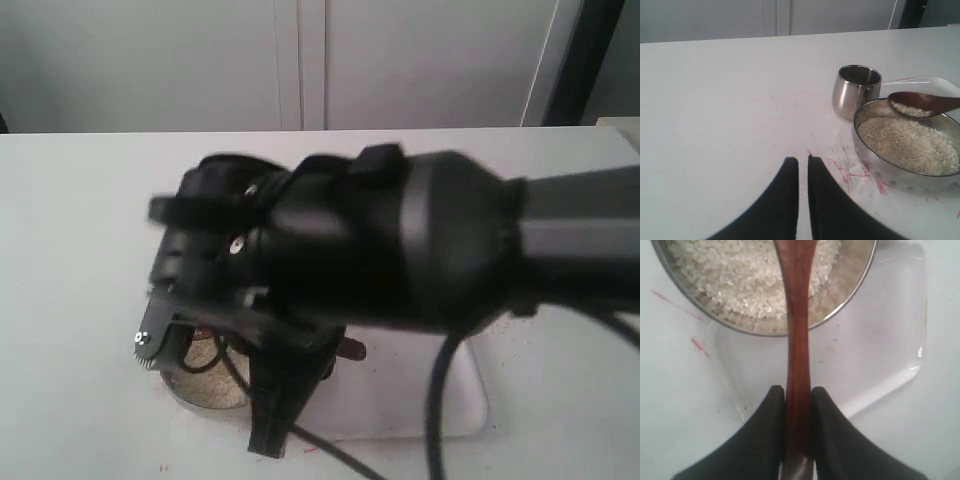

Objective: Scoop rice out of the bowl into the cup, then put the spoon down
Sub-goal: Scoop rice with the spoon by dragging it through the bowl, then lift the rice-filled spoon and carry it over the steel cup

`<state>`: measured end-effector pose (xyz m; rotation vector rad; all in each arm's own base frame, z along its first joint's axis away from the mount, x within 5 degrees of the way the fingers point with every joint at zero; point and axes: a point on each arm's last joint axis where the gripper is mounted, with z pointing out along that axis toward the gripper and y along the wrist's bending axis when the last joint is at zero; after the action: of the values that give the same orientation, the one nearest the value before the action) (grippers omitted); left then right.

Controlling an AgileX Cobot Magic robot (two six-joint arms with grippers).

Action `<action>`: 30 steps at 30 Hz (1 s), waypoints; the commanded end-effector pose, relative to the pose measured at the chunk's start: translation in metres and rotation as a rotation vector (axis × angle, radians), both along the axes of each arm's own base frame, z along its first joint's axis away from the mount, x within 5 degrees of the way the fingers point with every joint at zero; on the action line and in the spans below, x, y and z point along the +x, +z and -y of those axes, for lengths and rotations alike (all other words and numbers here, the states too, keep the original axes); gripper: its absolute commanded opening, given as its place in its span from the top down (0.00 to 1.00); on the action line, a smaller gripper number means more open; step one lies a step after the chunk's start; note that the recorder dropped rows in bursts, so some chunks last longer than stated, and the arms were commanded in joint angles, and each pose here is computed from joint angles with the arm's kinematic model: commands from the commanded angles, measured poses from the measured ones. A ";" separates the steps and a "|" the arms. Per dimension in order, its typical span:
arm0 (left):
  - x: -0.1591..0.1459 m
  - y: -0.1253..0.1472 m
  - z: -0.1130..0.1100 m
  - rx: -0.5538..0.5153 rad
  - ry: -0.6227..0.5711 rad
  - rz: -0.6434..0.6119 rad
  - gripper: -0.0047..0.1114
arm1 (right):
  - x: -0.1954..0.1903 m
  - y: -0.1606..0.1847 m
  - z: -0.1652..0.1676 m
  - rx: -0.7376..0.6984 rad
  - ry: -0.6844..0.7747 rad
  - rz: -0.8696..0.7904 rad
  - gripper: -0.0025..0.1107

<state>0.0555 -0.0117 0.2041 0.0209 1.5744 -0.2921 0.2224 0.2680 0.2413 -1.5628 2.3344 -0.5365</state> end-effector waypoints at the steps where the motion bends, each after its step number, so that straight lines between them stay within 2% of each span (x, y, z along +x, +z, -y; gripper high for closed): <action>1: 0.000 0.002 0.000 -0.017 -0.001 0.005 0.84 | 0.001 0.031 0.029 0.098 -0.101 -0.098 0.98; 10: 0.000 0.002 0.000 -0.017 -0.001 0.005 0.84 | -0.008 0.070 0.055 0.246 -0.173 -0.094 0.98; 30: 0.000 0.002 0.000 -0.017 -0.001 0.005 0.84 | -0.012 0.072 0.055 0.285 -0.204 -0.116 0.98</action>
<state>0.0555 -0.0117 0.2041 0.0209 1.5744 -0.2921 0.2098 0.2155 0.3095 -1.3019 2.5345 -0.1489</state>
